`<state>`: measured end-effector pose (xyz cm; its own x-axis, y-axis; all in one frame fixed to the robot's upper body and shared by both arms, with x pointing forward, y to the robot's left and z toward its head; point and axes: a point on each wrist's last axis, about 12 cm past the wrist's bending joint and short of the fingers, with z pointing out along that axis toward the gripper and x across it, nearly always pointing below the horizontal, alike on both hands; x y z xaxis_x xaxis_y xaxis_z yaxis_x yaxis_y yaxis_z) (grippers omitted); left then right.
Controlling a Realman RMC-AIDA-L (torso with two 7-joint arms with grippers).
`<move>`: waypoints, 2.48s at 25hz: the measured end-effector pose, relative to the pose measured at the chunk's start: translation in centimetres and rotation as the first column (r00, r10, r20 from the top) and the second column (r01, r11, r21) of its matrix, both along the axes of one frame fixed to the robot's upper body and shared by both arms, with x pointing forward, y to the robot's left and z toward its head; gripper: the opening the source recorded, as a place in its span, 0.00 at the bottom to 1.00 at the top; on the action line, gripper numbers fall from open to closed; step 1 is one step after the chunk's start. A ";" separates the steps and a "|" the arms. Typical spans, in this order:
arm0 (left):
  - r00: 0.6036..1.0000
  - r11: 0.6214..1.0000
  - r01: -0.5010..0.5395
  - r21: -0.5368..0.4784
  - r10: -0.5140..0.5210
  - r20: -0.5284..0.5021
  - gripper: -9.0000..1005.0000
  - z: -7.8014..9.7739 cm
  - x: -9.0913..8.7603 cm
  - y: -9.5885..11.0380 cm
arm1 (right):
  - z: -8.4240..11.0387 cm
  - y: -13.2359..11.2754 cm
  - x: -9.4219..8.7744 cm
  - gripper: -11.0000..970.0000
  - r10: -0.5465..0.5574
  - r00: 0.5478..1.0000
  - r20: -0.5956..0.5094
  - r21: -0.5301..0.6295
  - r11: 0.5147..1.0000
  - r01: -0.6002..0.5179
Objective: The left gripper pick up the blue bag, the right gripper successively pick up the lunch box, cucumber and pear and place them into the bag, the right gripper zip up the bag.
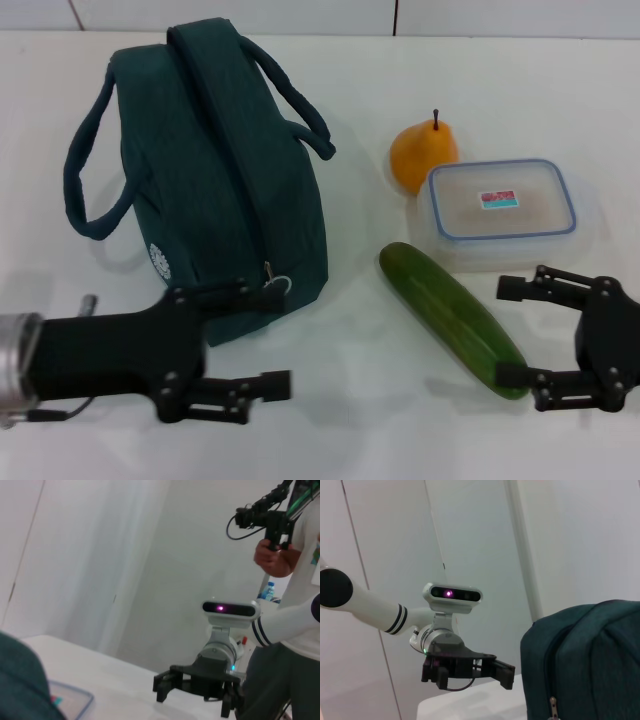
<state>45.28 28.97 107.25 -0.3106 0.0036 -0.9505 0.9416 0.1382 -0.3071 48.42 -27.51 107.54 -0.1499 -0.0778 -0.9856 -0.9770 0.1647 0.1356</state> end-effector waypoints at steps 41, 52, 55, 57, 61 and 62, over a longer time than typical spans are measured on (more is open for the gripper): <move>0.692 0.831 -0.506 0.230 0.551 -0.467 0.84 10.6 9.3 10.1 | 0.5 0.2 1.1 0.90 -0.059 0.997 0.048 0.050 0.997 0.056; 0.641 0.838 -0.430 0.337 0.546 -0.539 0.82 11.8 9.6 7.5 | 0.9 -0.6 1.4 0.90 -0.099 0.993 0.072 0.057 0.994 0.095; 0.653 0.843 -0.406 0.353 0.538 -0.533 0.82 12.4 9.7 6.7 | 1.0 -0.8 1.5 0.90 -0.103 0.992 0.077 0.056 0.994 0.098; 0.657 0.840 -0.399 0.367 0.542 -0.524 0.81 12.7 9.8 6.2 | 1.0 -0.9 1.5 0.90 -0.107 0.991 0.079 0.056 0.993 0.102; 0.655 0.827 -0.383 0.411 0.557 -0.510 0.81 12.9 10.0 5.6 | 1.0 -1.0 1.5 0.90 -0.112 0.991 0.079 0.053 0.993 0.108; 0.653 0.821 -0.381 0.424 0.564 -0.505 0.81 12.9 10.1 5.5 | 0.9 -1.0 1.6 0.90 -0.114 0.990 0.080 0.052 0.993 0.110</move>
<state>55.36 34.47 120.14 -0.8263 -0.0919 -0.5557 0.3612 0.6707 -0.6479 49.97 -28.54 108.48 -0.0726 -0.0185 -0.9972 -0.9609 0.2690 0.0649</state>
